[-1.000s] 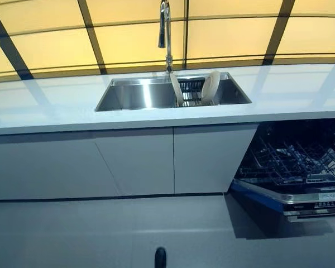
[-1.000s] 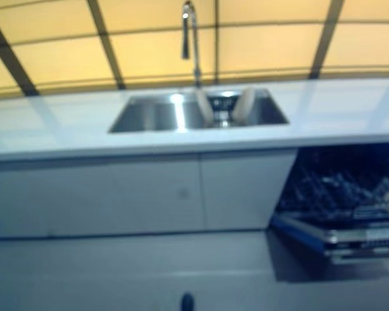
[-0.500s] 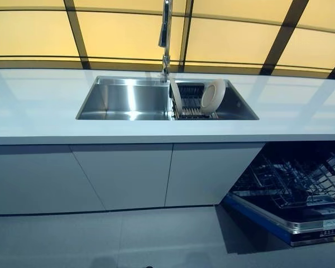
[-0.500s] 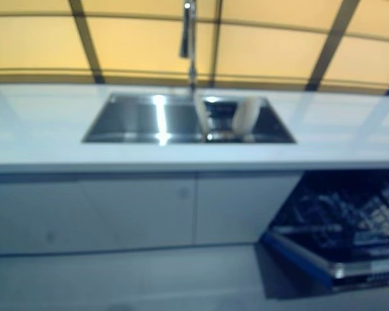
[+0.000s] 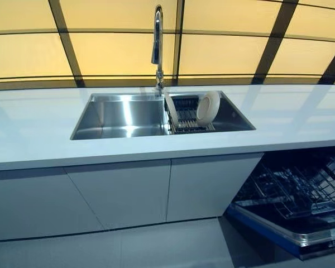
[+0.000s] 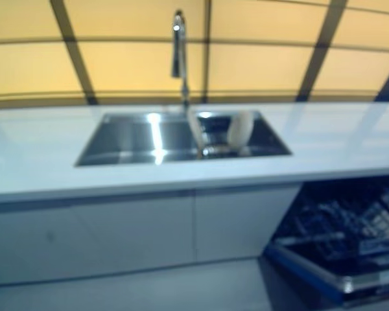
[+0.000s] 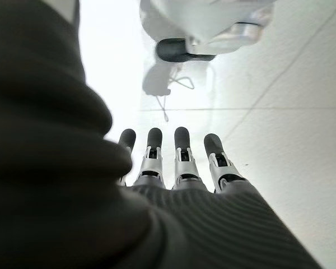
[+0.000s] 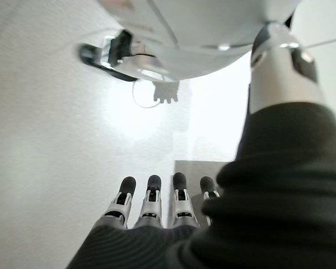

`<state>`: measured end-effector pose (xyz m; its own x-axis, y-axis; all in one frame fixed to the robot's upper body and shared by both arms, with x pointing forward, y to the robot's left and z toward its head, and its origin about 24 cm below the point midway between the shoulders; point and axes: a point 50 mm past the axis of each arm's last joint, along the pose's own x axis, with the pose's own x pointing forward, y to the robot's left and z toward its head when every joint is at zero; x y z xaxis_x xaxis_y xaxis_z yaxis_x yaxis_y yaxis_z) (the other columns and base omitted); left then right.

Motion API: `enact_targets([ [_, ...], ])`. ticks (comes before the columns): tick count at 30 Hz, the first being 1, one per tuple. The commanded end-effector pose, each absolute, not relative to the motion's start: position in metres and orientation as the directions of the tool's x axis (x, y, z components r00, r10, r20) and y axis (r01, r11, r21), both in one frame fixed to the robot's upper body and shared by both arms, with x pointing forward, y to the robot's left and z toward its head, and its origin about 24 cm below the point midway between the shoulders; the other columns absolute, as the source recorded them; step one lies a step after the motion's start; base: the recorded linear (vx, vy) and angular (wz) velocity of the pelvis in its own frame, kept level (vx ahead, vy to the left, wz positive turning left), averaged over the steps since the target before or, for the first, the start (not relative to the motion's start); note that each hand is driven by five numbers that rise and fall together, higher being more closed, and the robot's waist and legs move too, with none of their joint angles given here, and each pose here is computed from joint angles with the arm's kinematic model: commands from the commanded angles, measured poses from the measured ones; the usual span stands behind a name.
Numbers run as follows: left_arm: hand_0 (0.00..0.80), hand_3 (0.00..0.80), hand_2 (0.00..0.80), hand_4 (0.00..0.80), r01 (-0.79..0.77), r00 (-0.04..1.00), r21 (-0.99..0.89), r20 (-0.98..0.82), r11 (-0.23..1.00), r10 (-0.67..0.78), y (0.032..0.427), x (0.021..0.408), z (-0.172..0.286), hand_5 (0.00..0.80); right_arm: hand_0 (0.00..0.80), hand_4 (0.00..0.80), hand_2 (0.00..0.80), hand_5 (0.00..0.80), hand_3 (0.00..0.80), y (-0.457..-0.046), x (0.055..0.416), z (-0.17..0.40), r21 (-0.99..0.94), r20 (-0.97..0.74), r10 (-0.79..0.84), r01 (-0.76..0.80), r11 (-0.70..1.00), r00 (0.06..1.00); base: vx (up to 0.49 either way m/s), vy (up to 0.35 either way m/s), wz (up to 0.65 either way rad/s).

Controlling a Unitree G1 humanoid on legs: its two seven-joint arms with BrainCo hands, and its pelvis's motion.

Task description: Take plates into dishwasher

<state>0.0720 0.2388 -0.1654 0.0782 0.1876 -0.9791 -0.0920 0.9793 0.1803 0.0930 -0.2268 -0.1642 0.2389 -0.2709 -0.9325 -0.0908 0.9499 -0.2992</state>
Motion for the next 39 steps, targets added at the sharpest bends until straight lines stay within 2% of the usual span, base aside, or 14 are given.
enact_targets([
  [1, 0.000, 0.000, 0.000, 0.000, -0.047, 0.057, 0.218, -0.974, 0.975, 0.221, 0.247, 0.070, -0.164, 0.000, 0.000, 0.000, 0.000, 0.000, 0.000, -0.239, 0.094, -0.161, -0.325, -0.924, -0.296, -0.090, 0.941, 0.243, 0.178, -0.118, -0.02],
  [7, 0.000, 0.000, 0.000, 0.000, -0.091, -0.014, 0.195, -0.981, 0.977, 0.194, 0.239, 0.042, -0.169, 0.000, 0.000, 0.000, 0.000, 0.000, 0.000, -0.238, 0.093, -0.162, -0.327, -0.934, -0.302, -0.121, 0.937, 0.190, 0.296, -0.158, 0.17],
  [10, 0.000, 0.000, 0.000, 0.000, -0.062, -0.032, 0.157, -0.987, 0.986, 0.155, 0.232, 0.034, -0.172, 0.000, 0.000, 0.000, 0.000, 0.000, 0.000, -0.234, 0.095, -0.163, -0.311, -0.938, -0.283, -0.128, 0.942, 0.201, 0.310, -0.104, 0.26],
  [14, 0.000, 0.000, 0.000, 0.000, -0.036, -0.012, 0.144, -0.990, 0.989, 0.144, 0.225, 0.038, -0.173, 0.000, 0.000, 0.000, 0.000, 0.000, 0.000, -0.229, 0.094, -0.164, -0.303, -0.941, -0.271, -0.151, 0.941, 0.202, 0.226, -0.062, 0.13],
  [19, 0.000, 0.000, 0.000, 0.000, 0.028, 0.012, 0.147, -0.989, 0.989, 0.147, 0.225, 0.046, -0.172, 0.000, 0.000, 0.000, 0.000, 0.000, 0.000, -0.221, 0.096, -0.165, -0.292, -0.940, -0.264, -0.106, 0.951, 0.215, 0.135, -0.066, 0.02],
  [25, 0.000, 0.000, 0.000, 0.000, -0.052, -0.011, 0.164, -0.986, 0.985, 0.164, 0.226, 0.046, -0.172, 0.000, 0.000, 0.000, 0.000, 0.000, 0.000, -0.225, 0.103, -0.163, -0.294, -0.935, -0.268, -0.085, 0.952, 0.232, 0.152, -0.119, 0.05],
  [28, 0.000, 0.000, 0.000, 0.000, -0.054, -0.011, 0.163, -0.987, 0.985, 0.163, 0.225, 0.047, -0.172, 0.000, 0.000, 0.000, 0.000, 0.000, 0.000, -0.228, 0.115, -0.158, -0.285, -0.929, -0.232, -0.156, 0.946, 0.289, 0.019, -0.105, 0.03],
  [31, 0.000, 0.000, 0.000, 0.000, -0.039, -0.003, 0.168, -0.986, 0.985, 0.168, 0.227, 0.051, -0.171, 0.000, 0.000, 0.000, 0.000, 0.000, 0.000, -0.228, 0.130, -0.153, -0.221, -0.927, -0.129, -0.235, 0.947, 0.352, 0.018, 0.047, -0.12],
  [32, 0.000, 0.000, 0.000, 0.000, -0.019, 0.013, 0.170, -0.985, 0.985, 0.171, 0.233, 0.061, -0.168, 0.000, 0.000, 0.000, 0.000, 0.000, 0.000, -0.228, 0.144, -0.147, -0.199, -0.919, -0.052, -0.345, 0.917, 0.391, 0.069, 0.055, 0.00],
  [36, 0.000, 0.000, 0.000, 0.000, -0.011, 0.038, 0.218, -0.975, 0.976, 0.218, 0.255, 0.076, -0.160, 0.000, 0.000, 0.000, 0.000, 0.000, 0.000, -0.226, 0.152, -0.138, -0.096, -0.902, 0.140, -0.505, 0.858, 0.409, 0.150, 0.043, -0.22],
  [39, 0.000, 0.000, 0.000, 0.000, -0.018, 0.049, 0.263, -0.963, 0.965, 0.263, 0.279, 0.073, -0.152, 0.000, 0.000, 0.000, 0.000, 0.000, 0.000, -0.228, 0.173, -0.112, -0.067, -0.863, 0.291, -0.664, 0.745, 0.413, 0.106, -0.025, -0.17],
])
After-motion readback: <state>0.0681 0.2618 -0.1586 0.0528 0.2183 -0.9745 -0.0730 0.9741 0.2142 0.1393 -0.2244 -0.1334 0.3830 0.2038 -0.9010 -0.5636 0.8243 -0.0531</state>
